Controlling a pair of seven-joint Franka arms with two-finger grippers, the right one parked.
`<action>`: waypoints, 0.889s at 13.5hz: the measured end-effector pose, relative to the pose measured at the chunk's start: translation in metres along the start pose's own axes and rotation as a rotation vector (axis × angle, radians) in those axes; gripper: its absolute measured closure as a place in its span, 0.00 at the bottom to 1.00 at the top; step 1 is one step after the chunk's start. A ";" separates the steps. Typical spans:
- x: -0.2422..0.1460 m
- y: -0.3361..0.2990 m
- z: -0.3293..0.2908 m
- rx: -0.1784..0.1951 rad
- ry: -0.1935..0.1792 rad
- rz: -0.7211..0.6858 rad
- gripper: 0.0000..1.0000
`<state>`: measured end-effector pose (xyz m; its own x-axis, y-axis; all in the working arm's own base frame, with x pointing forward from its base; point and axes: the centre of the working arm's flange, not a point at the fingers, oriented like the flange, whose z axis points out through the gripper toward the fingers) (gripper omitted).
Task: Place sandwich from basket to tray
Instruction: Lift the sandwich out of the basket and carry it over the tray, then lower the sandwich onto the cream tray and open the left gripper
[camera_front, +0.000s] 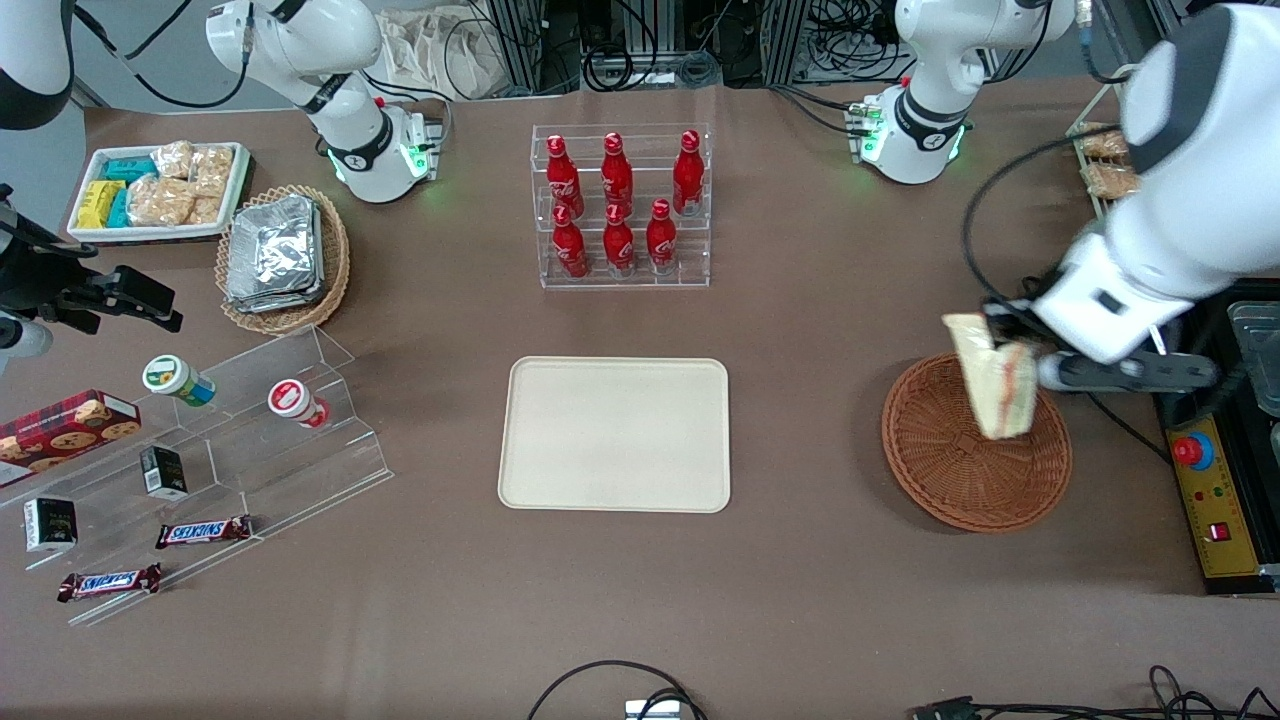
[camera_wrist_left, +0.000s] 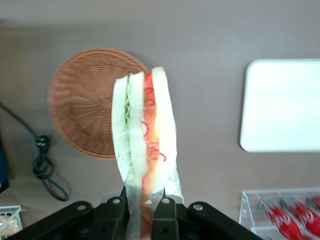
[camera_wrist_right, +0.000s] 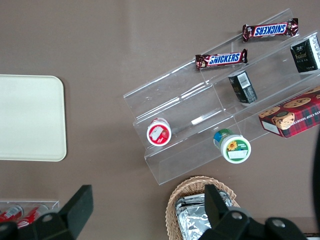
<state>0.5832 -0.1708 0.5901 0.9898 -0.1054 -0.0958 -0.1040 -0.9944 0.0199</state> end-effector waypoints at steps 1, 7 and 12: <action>-0.003 0.039 0.010 0.000 -0.016 0.040 0.82; 0.030 0.201 0.140 0.080 -0.038 0.018 0.82; 0.055 0.268 0.294 0.107 0.001 0.008 0.82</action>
<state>0.5816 -0.4461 0.2977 0.9890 -0.1139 -0.0947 -0.1220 -0.9889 -0.0853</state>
